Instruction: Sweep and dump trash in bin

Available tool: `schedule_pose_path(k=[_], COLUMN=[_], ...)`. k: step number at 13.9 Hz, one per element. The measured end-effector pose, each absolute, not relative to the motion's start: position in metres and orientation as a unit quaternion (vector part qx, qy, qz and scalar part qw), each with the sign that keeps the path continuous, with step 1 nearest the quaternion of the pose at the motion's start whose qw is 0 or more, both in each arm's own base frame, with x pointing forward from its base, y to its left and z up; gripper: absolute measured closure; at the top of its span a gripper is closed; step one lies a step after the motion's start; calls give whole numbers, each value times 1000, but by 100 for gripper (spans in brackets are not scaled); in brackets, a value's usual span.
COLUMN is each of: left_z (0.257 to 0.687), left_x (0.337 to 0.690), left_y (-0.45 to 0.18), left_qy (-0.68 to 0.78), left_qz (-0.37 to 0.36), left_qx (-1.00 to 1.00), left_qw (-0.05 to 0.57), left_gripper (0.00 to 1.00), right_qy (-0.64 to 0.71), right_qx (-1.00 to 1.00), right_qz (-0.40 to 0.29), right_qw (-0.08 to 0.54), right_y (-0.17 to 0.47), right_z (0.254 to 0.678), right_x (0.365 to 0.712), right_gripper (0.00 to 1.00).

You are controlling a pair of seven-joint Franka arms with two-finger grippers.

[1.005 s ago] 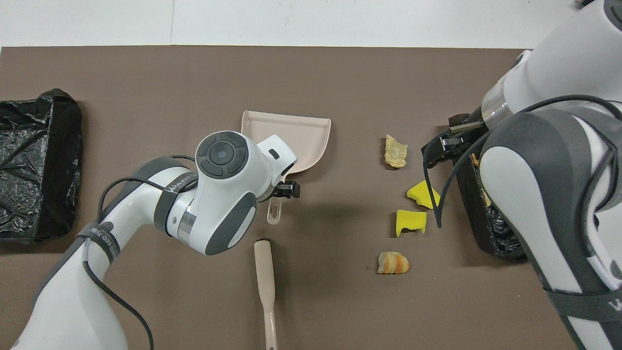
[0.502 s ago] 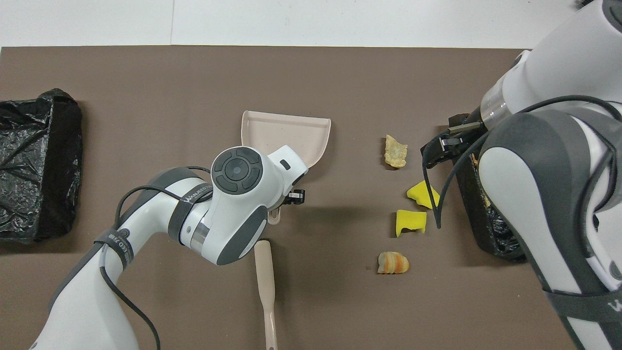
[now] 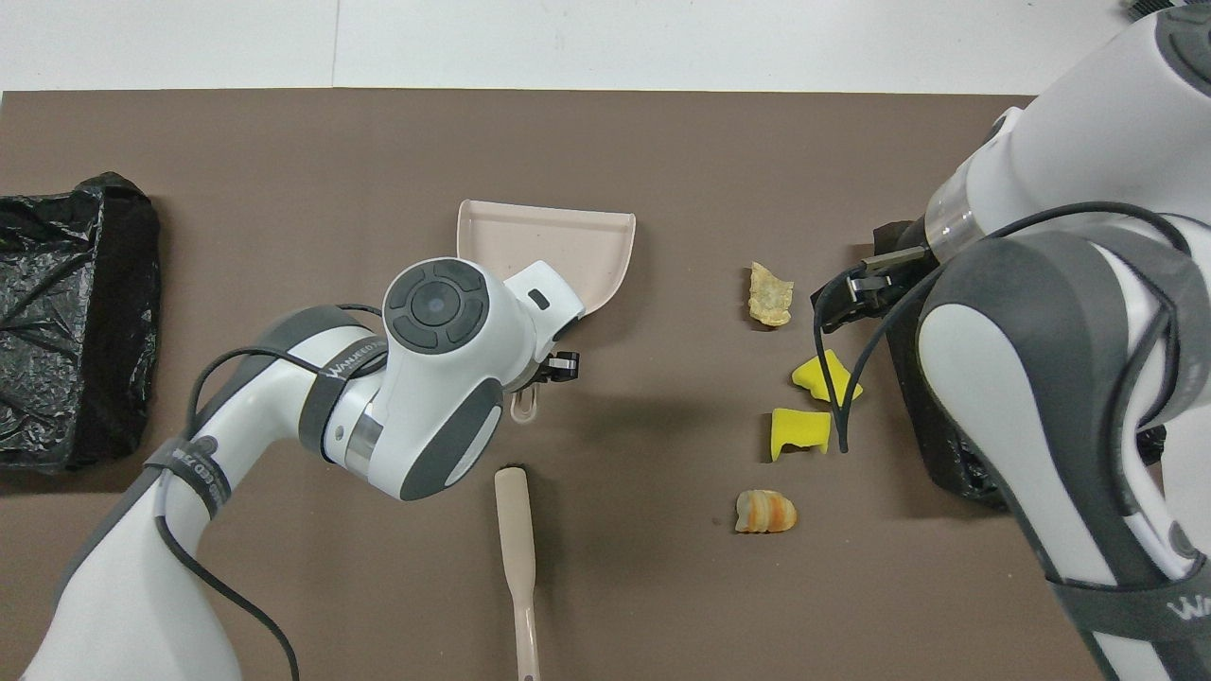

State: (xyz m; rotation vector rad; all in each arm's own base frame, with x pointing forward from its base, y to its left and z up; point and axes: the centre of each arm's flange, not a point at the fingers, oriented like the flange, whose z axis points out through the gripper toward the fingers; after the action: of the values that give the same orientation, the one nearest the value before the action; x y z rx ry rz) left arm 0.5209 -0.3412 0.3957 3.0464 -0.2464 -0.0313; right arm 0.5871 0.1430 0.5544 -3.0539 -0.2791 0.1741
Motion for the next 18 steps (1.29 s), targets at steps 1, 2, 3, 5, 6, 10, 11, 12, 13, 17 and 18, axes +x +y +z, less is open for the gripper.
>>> schedule_pose_path(k=[1, 2, 3, 5, 6, 10, 11, 12, 13, 17, 18], left_z=[408, 420, 429, 440, 439, 434, 432, 431, 431, 430, 428], left_x=[532, 543, 556, 581, 591, 619, 623, 626, 629, 635, 635], left_y=[-328, -309, -287, -235, -209, -105, -85, -72, -63, -9, -1], left_qy=[-95, -108, -118, -145, -166, -288, -327, -367, -403, -509, -527], left_qz=[-14, -17, -20, -17, -15, -9, -9, -8, -6, -3, -5], left_qx=[995, 993, 992, 989, 985, 957, 945, 930, 915, 860, 850], left_qw=[40, 37, 35, 35, 36, 22, 8, -5, -14, -20, -18], left_gripper=[69, 69, 69, 69, 69, 69, 69, 69, 69, 69, 69], right_qy=[-100, -114, -130, -125, -108, -80, -75, -66, -56, -54, -53], right_qx=[-993, -991, -989, -990, -992, -994, -994, -994, -995, -995, -995], right_qz=[53, 54, 57, 57, 52, 61, 67, 68, 61, 76, 84], right_qw=[35, 34, 32, 28, 28, 45, 47, 46, 49, 29, 19], right_y=[154, 170, 191, 239, 263, 341, 356, 373, 392, 467, 481], right_z=[550, 544, 538, 526, 518, 489, 484, 478, 468, 411, 395], right_x=[581, 573, 563, 544, 535, 489, 477, 463, 449, 370, 353], right_gripper=[0, 0, 0, 0, 0, 0, 0, 0, 0, 0, 0])
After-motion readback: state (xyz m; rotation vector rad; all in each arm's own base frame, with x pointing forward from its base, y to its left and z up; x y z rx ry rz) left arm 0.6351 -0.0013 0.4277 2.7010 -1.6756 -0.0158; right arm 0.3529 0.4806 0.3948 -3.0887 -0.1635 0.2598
